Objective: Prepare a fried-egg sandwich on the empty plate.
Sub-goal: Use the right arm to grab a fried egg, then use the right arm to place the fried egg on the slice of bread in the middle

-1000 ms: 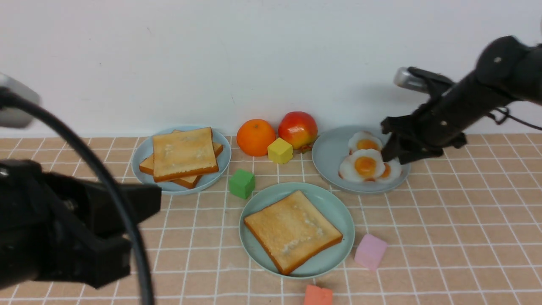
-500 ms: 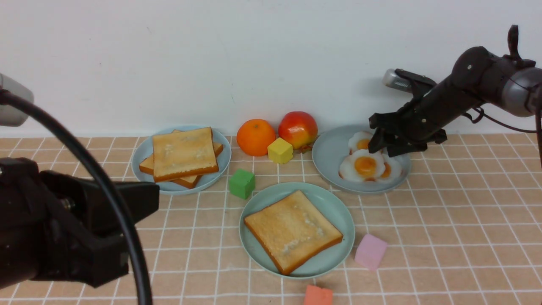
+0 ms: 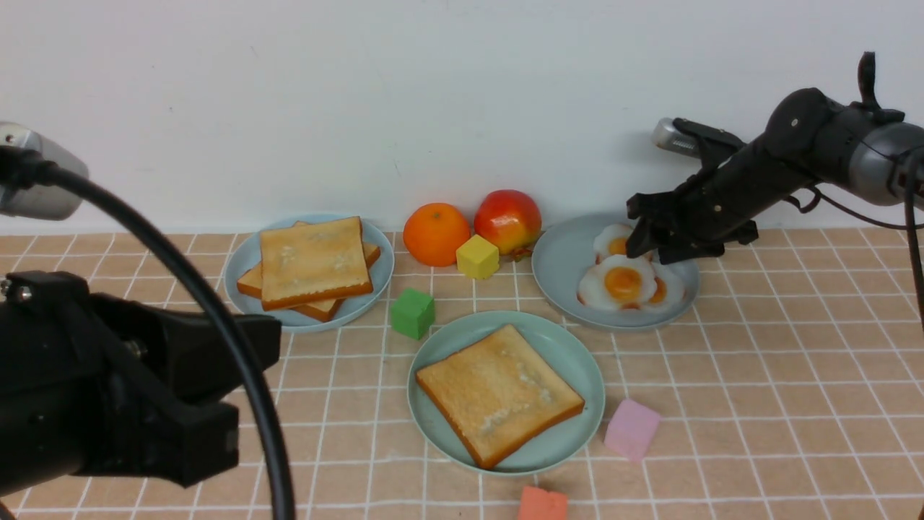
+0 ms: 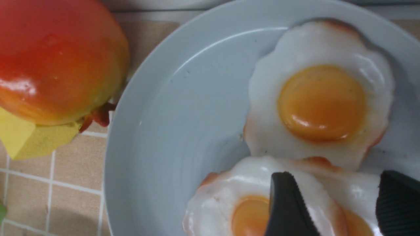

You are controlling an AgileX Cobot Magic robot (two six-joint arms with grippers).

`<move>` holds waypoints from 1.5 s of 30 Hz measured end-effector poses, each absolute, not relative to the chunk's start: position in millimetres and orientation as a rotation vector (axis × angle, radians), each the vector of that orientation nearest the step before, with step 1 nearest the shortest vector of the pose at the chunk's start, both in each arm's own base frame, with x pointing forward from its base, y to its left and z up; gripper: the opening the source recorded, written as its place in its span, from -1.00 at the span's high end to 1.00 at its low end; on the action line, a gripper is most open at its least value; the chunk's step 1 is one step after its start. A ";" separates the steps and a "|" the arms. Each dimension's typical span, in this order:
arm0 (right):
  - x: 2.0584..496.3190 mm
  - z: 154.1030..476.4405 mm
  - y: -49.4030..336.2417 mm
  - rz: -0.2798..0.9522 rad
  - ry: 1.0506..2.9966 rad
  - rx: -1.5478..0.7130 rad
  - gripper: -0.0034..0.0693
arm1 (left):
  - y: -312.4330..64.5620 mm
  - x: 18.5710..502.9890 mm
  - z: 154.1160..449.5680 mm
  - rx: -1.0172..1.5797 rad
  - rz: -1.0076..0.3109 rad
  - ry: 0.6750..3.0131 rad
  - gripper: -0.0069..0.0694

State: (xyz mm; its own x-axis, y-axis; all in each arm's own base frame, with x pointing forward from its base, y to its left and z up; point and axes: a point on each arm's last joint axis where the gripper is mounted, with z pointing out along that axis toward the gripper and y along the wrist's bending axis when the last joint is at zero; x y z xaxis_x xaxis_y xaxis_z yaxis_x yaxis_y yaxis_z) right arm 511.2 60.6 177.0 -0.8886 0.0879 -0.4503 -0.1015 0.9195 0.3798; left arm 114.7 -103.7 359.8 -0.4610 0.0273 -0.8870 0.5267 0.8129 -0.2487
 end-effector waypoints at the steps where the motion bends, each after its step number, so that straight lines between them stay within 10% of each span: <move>1: 511.5 176.4 60.7 0.549 2.607 -0.009 -0.14 | -104.2 115.2 359.3 0.413 -0.617 1.984 0.85; 16: 512.4 166.0 65.7 0.582 2.616 -0.024 -0.12 | -105.3 116.3 358.3 0.415 -0.613 1.990 0.85; 30: 510.7 171.3 71.3 0.675 2.605 -0.040 0.56 | -106.1 117.2 361.2 0.421 -0.618 1.952 0.85; 45: 444.9 287.7 85.4 0.855 2.559 -0.364 0.70 | -102.2 119.9 360.7 0.472 -0.508 1.929 0.85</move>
State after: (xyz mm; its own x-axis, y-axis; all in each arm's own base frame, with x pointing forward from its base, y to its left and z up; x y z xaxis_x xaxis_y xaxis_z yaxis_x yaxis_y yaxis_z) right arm 444.9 85.4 287.7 -0.8792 -0.1127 -0.4628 -0.3684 0.7769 0.5106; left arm 119.9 -102.2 360.7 -0.3834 0.0965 -0.9185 0.5364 0.8328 -0.1365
